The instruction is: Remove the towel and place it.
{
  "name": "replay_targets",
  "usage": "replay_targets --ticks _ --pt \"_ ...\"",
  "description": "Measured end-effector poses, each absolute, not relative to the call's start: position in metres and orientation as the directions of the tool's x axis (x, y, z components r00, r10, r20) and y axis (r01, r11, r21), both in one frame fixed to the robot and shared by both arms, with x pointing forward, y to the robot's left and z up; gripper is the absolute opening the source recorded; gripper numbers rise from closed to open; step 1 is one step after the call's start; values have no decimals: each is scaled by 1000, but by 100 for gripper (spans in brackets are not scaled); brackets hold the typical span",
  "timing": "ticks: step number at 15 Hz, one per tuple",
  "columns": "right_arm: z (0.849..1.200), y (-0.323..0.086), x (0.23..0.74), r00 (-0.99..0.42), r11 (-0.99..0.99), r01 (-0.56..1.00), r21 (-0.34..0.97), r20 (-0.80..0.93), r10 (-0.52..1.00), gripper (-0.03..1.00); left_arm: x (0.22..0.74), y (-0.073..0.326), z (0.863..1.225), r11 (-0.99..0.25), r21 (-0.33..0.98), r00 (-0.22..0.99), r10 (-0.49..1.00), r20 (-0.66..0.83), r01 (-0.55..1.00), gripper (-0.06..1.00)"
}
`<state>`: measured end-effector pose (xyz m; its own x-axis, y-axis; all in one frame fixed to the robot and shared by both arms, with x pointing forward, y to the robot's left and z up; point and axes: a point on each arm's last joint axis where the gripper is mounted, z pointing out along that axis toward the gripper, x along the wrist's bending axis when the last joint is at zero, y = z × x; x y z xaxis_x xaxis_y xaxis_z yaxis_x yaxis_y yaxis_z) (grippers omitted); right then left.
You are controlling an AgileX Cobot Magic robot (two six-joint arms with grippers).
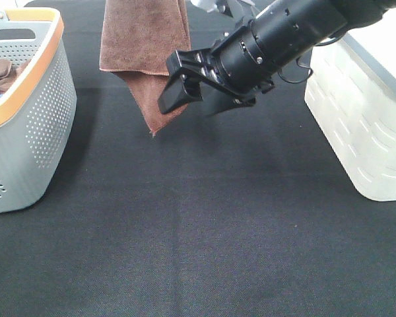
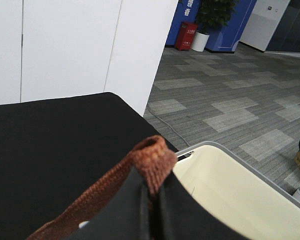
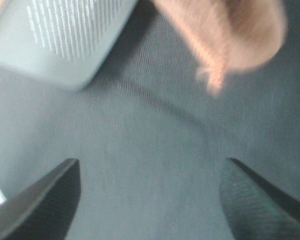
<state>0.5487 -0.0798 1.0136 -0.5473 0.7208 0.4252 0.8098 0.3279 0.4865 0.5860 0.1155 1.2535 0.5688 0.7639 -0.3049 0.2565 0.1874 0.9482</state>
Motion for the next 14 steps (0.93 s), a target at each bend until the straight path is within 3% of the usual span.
replay_targets --ticks 4,9,14 --pt "1017 -80 557 -541 270 790 550 418 730 65 586 115 1253 188 948 569 764 -306 258 0" --pt "1017 -108 575 -464 188 815 549 423 778 57 586 115 1253 182 950 571 765 -298 253 0" --pt "1016 -109 571 -477 225 825 519 424 770 64 586 115 1253 176 952 572 766 -292 249 0"
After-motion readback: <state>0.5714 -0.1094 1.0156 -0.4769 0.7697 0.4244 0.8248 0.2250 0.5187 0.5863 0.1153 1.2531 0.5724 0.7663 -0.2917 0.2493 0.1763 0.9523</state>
